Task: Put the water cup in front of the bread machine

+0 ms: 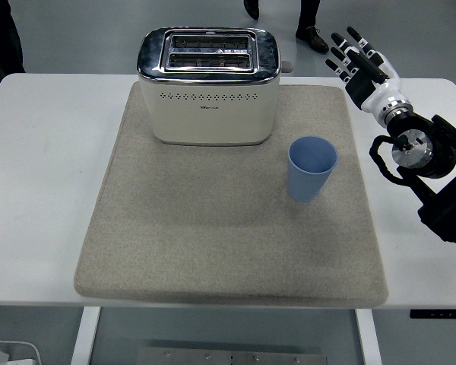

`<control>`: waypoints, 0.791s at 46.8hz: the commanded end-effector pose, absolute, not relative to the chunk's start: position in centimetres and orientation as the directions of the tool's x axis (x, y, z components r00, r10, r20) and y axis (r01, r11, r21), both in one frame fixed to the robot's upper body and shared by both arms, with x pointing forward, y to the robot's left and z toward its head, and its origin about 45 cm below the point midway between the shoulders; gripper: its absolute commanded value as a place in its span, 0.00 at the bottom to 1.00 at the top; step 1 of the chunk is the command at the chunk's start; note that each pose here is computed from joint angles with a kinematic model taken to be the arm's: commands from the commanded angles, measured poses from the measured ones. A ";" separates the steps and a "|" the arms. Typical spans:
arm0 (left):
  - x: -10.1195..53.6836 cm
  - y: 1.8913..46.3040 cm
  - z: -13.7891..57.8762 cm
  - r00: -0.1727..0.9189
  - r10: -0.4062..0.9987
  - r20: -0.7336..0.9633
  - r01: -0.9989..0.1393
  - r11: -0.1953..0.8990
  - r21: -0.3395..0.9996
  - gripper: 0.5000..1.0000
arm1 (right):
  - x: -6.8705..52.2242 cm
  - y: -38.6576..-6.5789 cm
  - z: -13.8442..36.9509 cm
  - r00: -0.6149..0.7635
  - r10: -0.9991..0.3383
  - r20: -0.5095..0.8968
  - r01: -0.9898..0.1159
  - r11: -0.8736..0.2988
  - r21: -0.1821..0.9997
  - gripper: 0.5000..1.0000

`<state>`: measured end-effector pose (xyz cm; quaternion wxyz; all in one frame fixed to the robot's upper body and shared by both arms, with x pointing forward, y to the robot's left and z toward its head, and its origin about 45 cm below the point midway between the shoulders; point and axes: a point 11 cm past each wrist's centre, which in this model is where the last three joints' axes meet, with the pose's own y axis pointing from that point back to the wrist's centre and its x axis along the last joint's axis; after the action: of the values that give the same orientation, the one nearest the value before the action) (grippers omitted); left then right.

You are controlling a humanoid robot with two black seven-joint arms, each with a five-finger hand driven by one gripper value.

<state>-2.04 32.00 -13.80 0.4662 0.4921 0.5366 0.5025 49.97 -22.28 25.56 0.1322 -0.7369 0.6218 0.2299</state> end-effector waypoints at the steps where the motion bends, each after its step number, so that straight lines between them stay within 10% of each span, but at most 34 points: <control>1: -2.0 31.9 -13.8 -0.080 0.997 -0.016 0.059 0.021 0.998 1.00 | 50.0 -22.3 25.6 0.121 -0.855 -0.504 -0.977 -0.192 0.091 0.85; 37: -1.9 32.5 -13.8 -0.085 0.996 0.010 0.056 -0.005 0.998 1.00 | 49.8 -23.0 25.9 0.189 -0.844 -0.502 -0.967 -0.248 0.053 0.85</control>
<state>-1.86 32.54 -13.77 0.4617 0.4941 0.5327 0.5088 49.78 -22.28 25.89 0.1401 -0.7582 0.5956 0.2252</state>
